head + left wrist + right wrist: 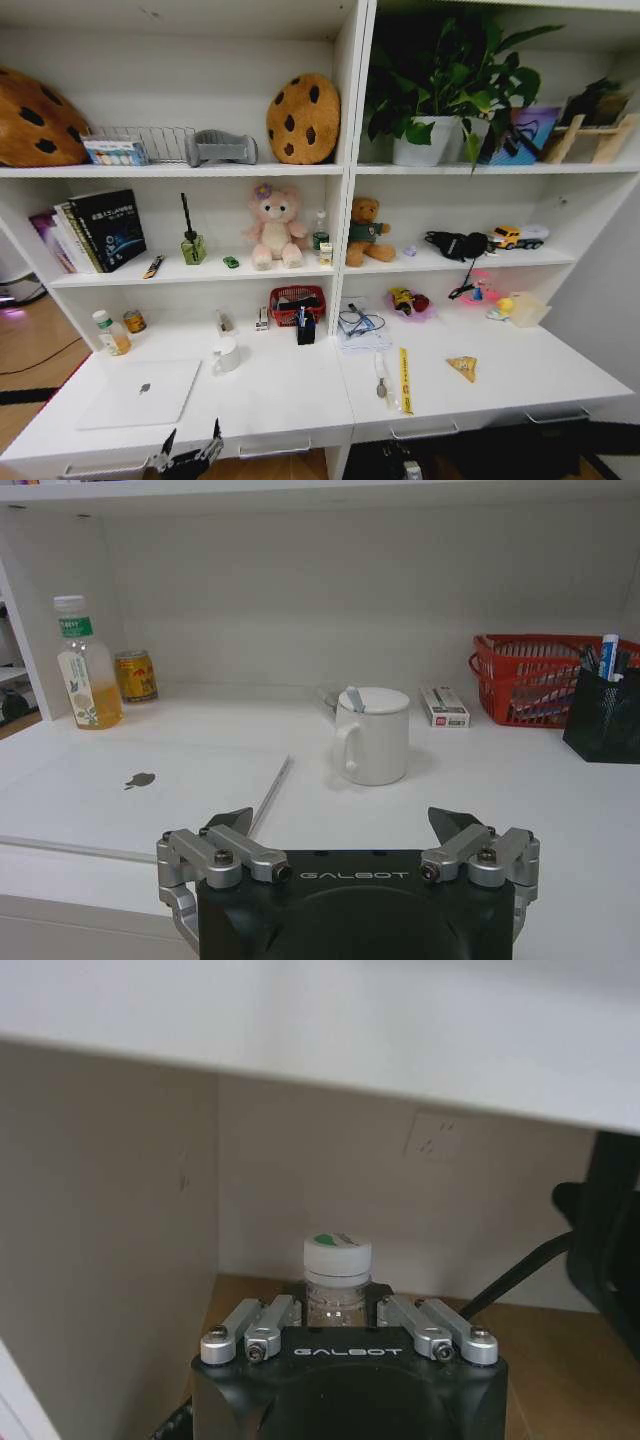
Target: Organize the objects on the table.
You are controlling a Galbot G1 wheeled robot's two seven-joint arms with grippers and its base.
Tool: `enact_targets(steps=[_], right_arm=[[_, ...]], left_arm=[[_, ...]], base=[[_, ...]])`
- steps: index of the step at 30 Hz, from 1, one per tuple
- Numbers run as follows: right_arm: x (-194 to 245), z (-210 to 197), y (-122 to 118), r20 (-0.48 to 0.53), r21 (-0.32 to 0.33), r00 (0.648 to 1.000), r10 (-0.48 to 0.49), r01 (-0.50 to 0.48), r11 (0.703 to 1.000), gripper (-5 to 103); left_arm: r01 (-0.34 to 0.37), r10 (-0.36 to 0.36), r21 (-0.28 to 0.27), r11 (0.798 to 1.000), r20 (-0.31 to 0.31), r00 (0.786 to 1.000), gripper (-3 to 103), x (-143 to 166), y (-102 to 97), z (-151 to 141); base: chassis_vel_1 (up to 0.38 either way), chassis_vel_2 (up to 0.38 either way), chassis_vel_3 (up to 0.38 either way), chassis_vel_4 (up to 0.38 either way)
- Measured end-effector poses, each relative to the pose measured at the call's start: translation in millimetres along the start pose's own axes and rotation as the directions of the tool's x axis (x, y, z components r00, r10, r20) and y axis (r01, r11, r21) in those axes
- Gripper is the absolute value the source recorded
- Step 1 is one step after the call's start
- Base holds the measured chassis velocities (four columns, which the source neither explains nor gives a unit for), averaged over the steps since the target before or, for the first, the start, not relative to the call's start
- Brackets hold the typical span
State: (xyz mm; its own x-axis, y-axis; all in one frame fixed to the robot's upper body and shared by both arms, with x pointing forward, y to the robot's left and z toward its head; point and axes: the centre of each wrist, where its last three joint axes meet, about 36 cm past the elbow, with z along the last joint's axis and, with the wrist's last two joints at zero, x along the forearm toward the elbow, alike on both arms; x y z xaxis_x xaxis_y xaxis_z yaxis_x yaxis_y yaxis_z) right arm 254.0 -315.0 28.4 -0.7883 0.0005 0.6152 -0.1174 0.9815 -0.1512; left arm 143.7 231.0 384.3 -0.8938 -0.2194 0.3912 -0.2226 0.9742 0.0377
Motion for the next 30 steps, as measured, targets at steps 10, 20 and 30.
enact_targets(steps=[10, 20, 30], right_arm=[[-1.0, 4.2, 16.9, -0.121, -0.009, 0.992, 0.020, -0.021, 1.000, 27], [-3.1, -0.9, 26.3, -0.105, -0.040, 0.994, 0.036, -0.041, 0.998, 27], [-1.0, -7.5, 27.1, -0.092, -0.016, 0.995, 0.033, -0.034, 0.999, 49]], left_arm=[[0.011, -0.011, 0.002, 1.000, 0.001, 1.000, 99, -0.7, 2.6, -0.4], [0.009, -0.009, 0.008, 1.000, -0.006, 1.000, 99, -3.0, 1.6, 2.6], [0.017, -0.017, 0.015, 1.000, 0.000, 1.000, 99, -6.1, 3.8, 0.7]], base=[[0.000, 0.000, 0.000, 0.000], [0.000, 0.000, 0.000, 0.000], [0.000, 0.000, 0.000, 0.000]])
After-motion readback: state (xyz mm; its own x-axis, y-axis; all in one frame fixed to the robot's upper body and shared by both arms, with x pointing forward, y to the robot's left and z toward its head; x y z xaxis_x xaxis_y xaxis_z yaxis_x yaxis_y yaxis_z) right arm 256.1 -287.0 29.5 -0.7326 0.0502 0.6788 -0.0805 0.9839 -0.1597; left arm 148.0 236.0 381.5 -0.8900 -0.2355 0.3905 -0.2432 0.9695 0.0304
